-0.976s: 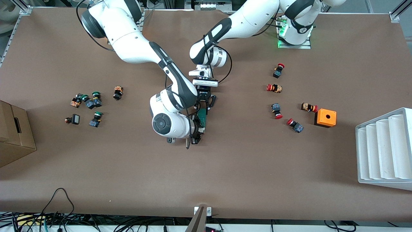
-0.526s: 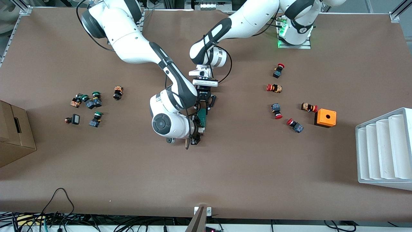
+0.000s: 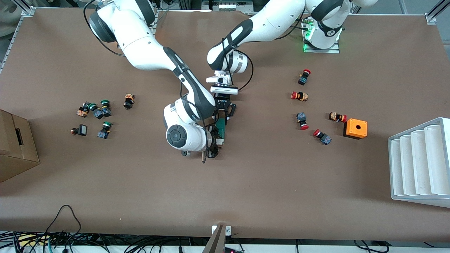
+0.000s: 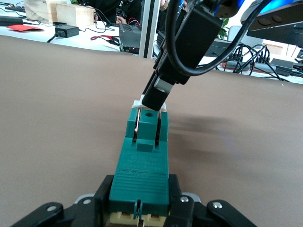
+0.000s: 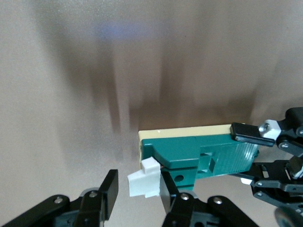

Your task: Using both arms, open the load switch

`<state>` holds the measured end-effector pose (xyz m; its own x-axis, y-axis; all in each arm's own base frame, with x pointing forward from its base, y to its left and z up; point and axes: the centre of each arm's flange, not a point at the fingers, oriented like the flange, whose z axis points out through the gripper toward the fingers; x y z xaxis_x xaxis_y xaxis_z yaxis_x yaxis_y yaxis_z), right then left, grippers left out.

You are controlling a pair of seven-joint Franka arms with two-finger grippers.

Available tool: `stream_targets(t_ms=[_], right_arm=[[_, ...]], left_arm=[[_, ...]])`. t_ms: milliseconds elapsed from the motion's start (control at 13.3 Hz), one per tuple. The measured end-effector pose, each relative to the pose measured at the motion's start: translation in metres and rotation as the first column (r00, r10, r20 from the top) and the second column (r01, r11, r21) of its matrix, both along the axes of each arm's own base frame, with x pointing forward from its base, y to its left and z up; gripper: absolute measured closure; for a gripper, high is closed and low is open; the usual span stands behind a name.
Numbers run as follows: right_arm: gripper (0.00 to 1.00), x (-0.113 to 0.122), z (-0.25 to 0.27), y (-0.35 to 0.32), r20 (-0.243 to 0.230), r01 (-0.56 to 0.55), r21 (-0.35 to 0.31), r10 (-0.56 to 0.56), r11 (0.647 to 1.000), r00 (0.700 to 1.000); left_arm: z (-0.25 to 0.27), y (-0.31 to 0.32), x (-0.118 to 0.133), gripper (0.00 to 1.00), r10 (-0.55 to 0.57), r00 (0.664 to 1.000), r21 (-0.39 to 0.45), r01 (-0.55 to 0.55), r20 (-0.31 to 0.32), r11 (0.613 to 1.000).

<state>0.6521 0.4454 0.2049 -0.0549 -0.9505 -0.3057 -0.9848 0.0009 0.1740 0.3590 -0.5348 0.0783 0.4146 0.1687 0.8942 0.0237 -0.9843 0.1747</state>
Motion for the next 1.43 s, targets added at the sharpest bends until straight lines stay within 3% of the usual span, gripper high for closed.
stream_targets(t_ms=[150,1427], right_arm=[[0.68,-0.0021,0.0006,0.0011,-0.018,0.010,-0.005,-0.010,1.000,1.000],[0.68,-0.0035,0.0053,0.0036,-0.014,0.004,-0.010,-0.004,1.000,1.000]], left_arm=[[0.0000,0.0000,0.0000,0.50,0.001,1.000,-0.001,-0.001,0.000,1.000],[0.0000,0.0000,0.0000,0.50,0.002,1.000,-0.004,-0.002,0.000,1.000]])
